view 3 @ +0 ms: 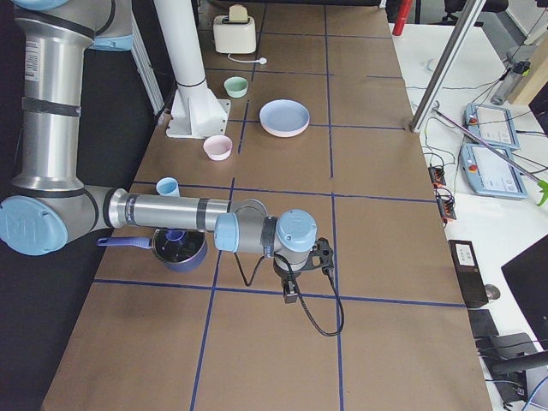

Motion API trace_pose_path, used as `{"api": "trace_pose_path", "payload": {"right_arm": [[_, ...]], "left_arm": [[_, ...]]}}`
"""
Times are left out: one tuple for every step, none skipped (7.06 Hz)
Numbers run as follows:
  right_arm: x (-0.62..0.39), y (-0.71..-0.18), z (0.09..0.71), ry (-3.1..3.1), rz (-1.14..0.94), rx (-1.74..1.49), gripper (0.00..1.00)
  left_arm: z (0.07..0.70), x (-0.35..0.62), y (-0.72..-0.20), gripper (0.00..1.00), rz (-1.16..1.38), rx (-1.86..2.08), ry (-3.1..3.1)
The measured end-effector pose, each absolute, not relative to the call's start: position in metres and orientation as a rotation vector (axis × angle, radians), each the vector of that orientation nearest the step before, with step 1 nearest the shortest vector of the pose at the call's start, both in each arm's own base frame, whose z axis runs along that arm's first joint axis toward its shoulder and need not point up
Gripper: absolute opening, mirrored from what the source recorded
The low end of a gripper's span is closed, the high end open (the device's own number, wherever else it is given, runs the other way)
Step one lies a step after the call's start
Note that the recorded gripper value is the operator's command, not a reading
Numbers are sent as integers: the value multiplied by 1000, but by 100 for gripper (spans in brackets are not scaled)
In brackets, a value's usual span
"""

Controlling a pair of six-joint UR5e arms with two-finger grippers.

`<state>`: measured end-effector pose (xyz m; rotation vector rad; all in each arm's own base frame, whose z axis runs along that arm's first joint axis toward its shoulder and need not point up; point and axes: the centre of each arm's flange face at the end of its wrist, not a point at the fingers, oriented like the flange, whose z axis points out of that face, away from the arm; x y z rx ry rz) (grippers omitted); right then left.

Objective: Stack three plates with pink and blue

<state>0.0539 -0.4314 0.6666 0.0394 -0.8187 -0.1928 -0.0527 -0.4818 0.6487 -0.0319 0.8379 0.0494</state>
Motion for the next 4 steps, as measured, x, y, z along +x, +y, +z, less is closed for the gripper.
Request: {"api": "trace_pose_path", "payload": {"right_arm": [[54, -431, 667, -819, -192, 39, 100], [54, -431, 667, -819, -192, 38, 100], [54, -432, 667, -819, -191, 38, 100], [54, -431, 668, -818, -192, 37, 100]], "left_arm": [[649, -53, -481, 100, 48, -33, 838], [648, -52, -483, 100, 47, -33, 838], [644, -52, -487, 100, 49, -26, 837], [641, -52, -489, 100, 51, -20, 837]]}}
